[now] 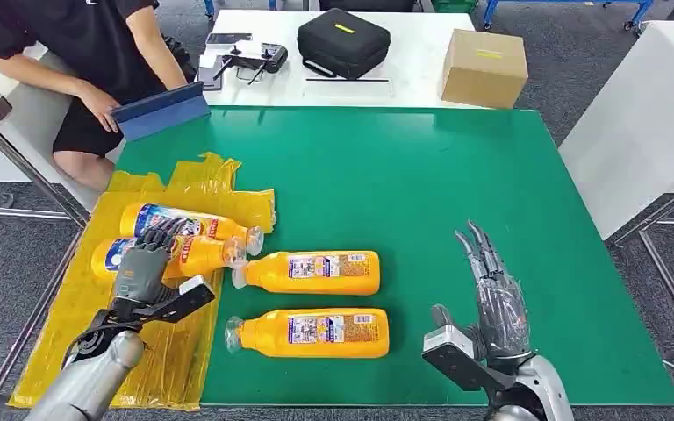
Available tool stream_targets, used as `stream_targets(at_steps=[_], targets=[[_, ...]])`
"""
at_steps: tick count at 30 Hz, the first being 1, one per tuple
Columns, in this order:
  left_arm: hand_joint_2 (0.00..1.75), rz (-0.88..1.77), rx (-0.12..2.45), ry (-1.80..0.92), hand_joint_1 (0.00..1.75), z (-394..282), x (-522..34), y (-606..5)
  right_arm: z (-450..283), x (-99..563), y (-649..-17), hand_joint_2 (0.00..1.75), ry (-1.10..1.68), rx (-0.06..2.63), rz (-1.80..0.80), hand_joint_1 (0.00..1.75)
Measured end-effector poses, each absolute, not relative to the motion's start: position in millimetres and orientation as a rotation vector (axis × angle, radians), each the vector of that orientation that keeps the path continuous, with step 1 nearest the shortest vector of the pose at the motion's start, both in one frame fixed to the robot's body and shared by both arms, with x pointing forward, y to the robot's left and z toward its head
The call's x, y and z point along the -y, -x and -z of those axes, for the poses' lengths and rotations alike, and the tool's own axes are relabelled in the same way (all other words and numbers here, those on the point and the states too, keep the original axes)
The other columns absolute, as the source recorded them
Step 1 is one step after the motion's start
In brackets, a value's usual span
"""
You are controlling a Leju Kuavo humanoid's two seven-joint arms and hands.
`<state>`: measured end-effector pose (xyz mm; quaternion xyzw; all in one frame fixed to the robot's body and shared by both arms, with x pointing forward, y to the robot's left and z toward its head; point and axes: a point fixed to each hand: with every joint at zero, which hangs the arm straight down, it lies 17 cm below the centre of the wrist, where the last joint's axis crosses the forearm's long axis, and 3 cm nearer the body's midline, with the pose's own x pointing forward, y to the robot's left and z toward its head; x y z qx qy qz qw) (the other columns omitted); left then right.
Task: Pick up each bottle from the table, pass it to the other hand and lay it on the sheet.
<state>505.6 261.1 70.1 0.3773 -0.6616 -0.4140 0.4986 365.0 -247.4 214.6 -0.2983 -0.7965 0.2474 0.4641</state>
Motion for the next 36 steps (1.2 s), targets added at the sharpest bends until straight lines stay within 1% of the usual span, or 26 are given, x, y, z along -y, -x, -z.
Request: stream_targets(at_steps=[11,19,24,27,32,36], targets=[[0.00,0.985,1.604,-0.894,0.00,-68.4,-259.5,-504.2,-215.4,243.6,-374.5,0.00,0.733,1.946,-0.628,0.00],[0.00,0.825,1.661,-0.769,0.00,-77.5,-262.8,-491.1,-206.9,242.2,-374.9,0.00,0.724,1.934,-0.645,0.00],[0.00,0.667,1.745,-0.657,0.00,-110.7,-271.2,-481.6,-201.5,240.0,-374.1,0.00,0.713,1.920,-0.661,0.00],[0.00,0.506,1.817,-0.511,0.00,-139.4,-275.2,-474.8,-194.7,232.5,-373.5,0.00,0.699,1.897,-0.703,0.00],[0.00,0.171,1.975,-0.187,0.00,-205.1,-285.7,-458.0,-178.6,199.6,-373.1,0.00,0.664,1.841,-0.834,0.00],[0.00,0.107,2.061,-0.128,0.00,-239.8,-283.2,-444.4,-165.8,164.5,-369.9,0.00,0.619,1.802,-0.934,0.00]])
